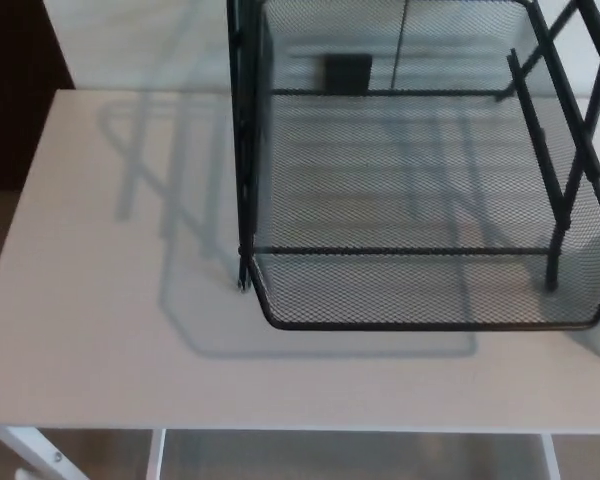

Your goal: The robot walks towards a desk on which a file tray is kept in the middle and a toilet paper roll is kept on its right. The robot uses its right hand to hook on finger in the gap of the roll and grabs it, lifts it and places it on the tray.

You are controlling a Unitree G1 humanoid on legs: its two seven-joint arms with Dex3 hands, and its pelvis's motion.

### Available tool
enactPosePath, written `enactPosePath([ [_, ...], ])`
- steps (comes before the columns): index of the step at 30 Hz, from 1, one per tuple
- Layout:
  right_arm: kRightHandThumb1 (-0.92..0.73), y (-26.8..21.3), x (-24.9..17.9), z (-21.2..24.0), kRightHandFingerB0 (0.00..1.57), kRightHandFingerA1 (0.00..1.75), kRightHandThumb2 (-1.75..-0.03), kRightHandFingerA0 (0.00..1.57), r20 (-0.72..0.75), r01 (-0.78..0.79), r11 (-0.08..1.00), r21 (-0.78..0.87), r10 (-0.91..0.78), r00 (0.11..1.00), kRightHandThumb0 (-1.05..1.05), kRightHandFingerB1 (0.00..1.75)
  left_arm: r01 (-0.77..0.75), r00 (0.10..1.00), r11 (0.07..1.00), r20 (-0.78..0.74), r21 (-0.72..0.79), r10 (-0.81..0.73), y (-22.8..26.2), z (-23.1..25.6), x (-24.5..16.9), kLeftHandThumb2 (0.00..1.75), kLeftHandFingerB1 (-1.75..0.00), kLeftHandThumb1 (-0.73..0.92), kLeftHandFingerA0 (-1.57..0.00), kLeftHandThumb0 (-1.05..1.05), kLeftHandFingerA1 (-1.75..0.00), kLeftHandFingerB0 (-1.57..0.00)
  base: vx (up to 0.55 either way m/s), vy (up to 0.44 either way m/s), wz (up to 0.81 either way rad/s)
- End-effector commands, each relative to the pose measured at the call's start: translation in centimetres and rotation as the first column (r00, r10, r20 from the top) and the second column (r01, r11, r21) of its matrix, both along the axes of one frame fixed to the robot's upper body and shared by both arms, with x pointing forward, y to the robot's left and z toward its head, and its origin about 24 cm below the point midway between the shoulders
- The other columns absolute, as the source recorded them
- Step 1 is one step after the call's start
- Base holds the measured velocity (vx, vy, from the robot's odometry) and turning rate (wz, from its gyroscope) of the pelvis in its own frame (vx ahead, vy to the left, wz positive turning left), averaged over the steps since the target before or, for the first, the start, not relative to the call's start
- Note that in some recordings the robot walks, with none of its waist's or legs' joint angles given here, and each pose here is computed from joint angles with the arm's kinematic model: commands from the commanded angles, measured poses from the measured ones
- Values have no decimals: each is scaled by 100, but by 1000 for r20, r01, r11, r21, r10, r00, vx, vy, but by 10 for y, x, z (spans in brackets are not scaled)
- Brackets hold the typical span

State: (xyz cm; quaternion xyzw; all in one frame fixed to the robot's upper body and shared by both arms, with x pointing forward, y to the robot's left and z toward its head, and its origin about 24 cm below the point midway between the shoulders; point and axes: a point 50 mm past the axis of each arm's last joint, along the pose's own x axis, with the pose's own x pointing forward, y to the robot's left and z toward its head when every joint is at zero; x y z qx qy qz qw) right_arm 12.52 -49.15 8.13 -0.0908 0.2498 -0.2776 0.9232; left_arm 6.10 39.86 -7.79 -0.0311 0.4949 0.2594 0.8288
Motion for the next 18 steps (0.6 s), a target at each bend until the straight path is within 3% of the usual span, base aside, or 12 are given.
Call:
enactPosePath([
  [1, -40, -4, 37, 63, 0, 63, -56, 17, 279, 1, 1000, -31, 7, 960, -47, 30, 53, 996, 998, 71, 21, -55, 3, 8, 11, 67, -36, 90, -35, -75, -55, -20, 16, -67, 8],
  [4, -43, -3, 43, 74, 0, 65, -56, 13, 284, -34, 996, -87, 57, 957, -46, 34, 54, 996, 998, 76, 18, -55, 3, 9, 12, 67, -36, 90, -30, -74, -54, -19, 23, -62, 6],
  [5, -27, 2, 52, 92, 0, 75, -72, 19, 310, -92, 982, -166, 140, 940, -71, 72, 24, 996, 999, 89, 24, -26, 3, 8, 11, 67, -35, 90, -33, -72, -54, -21, 42, -95, 2],
  [6, -25, 4, 57, 98, 2, 79, -71, 23, 289, -109, 970, -217, 171, 942, -75, 77, 12, 997, 1000, 82, 29, -15, 4, 6, 10, 103, -47, 71, -30, -73, -59, -15, 40, -92, 8],
  [7, -24, 7, 60, 102, 6, 88, -71, 24, 271, -129, 960, -247, 196, 942, -86, 87, 6, 997, 1000, 81, 31, -8, 4, 6, 10, 104, -47, 70, -32, -73, -59, -15, 35, -90, 5],
  [8, -24, 8, 61, 104, 6, 88, -71, 24, 264, -137, 956, -258, 206, 942, -86, 87, 3, 997, 1000, 82, 31, -6, 4, 6, 11, 104, -47, 70, -32, -73, -59, -15, 31, -88, 5],
  [9, -20, 9, 63, 105, 10, 98, -66, 22, 274, -147, 957, -249, 215, 937, -89, 96, 3, 997, 999, 81, 32, -6, 4, 6, 11, 66, -34, 88, -40, -72, -53, -24, 27, -85, 3],
  [10, -20, 10, 65, 107, 10, 98, -66, 22, 288, -163, 958, -235, 229, 930, -89, 96, 3, 997, 999, 80, 32, -6, 4, 6, 11, 66, -34, 88, -40, -72, -53, -24, 24, -82, 5],
  [12, -16, 34, 89, 119, 30, 133, -62, 41, 196, -288, 898, -333, 365, 910, -97, 112, 42, 997, 998, 59, 49, -45, 8, 8, 5, 67, -33, 90, -40, -73, -51, -22, 0, 0, 0],
  [15, -33, 48, 98, 121, 27, 114, -69, 46, 126, -357, 849, -389, 433, 893, -105, 109, 30, 997, 998, 64, 48, -33, 7, 8, 6, 66, -34, 88, -40, -73, -52, -25, 0, 0, 0],
  [17, -33, 52, 100, 121, 27, 114, -69, 46, 115, -373, 839, -396, 448, 886, -105, 109, 24, 997, 999, 69, 49, -28, 8, 9, 8, 66, -34, 88, -40, -73, -52, -25, 0, 0, 0],
  [18, -25, 61, 105, 120, 17, 79, -68, 40, 39, -453, 787, -419, 514, 857, -80, 84, 27, 997, 998, 72, 51, -31, 8, 9, 7, 66, -34, 88, -42, -73, -52, -24, -3, -81, 1],
])
